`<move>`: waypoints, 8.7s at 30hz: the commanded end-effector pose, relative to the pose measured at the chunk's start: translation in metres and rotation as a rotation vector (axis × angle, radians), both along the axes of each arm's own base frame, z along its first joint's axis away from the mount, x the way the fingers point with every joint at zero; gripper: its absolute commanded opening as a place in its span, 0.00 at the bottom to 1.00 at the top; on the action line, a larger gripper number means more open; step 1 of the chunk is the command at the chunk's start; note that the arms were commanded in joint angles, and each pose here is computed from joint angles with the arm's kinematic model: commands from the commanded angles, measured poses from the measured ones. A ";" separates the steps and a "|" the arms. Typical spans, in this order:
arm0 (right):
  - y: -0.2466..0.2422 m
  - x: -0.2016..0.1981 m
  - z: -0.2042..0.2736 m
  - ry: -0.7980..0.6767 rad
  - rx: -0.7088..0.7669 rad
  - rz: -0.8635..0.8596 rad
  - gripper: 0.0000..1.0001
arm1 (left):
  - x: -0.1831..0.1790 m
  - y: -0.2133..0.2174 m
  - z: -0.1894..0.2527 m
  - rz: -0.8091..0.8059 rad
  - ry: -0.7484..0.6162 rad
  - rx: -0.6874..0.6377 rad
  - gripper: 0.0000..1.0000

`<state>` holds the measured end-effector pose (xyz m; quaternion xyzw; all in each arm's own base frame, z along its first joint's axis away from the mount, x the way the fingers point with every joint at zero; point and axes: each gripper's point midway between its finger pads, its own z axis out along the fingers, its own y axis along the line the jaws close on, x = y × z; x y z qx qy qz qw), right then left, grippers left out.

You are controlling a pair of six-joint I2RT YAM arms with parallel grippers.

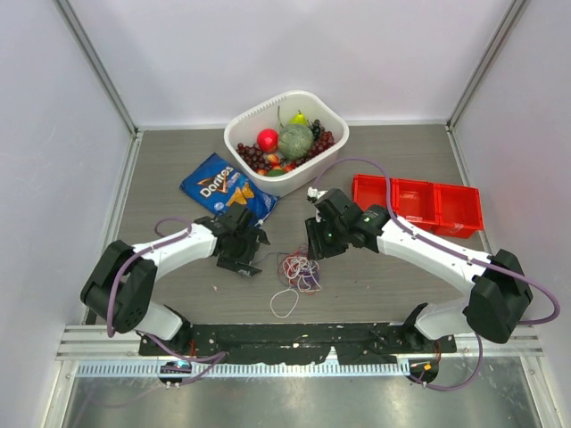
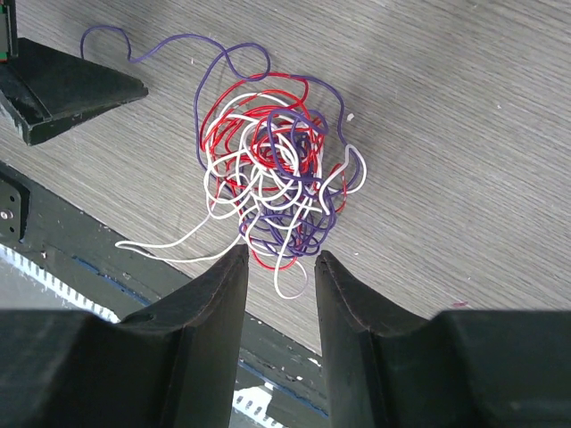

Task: Untangle the cables

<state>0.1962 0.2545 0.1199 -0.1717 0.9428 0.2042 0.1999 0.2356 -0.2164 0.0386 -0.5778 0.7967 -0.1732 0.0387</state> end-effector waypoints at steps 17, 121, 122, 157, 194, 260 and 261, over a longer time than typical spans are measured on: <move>0.004 0.008 0.019 -0.055 0.033 -0.013 0.40 | 0.036 0.018 0.060 -0.176 -0.346 0.155 0.06; 0.072 0.053 0.208 -0.494 0.591 0.169 0.70 | 0.013 -0.008 0.497 -0.262 -1.370 -0.403 0.00; 0.076 0.050 0.210 -0.490 0.609 0.192 0.69 | 0.012 -0.007 0.498 -0.261 -1.372 -0.402 0.00; 0.062 0.023 0.234 -0.514 0.635 0.182 0.68 | 0.013 -0.015 0.520 -0.304 -1.423 -0.445 0.00; -0.001 0.110 0.353 -0.517 0.997 -0.228 0.01 | -0.020 0.012 0.264 -0.443 -0.960 -0.190 0.00; 0.020 0.060 0.324 -0.245 0.853 0.000 0.01 | 0.001 -0.138 0.409 -1.227 -1.692 -0.081 0.37; 0.020 0.060 0.323 -0.244 0.850 0.001 0.01 | 0.001 -0.137 0.409 -1.221 -1.687 -0.085 0.50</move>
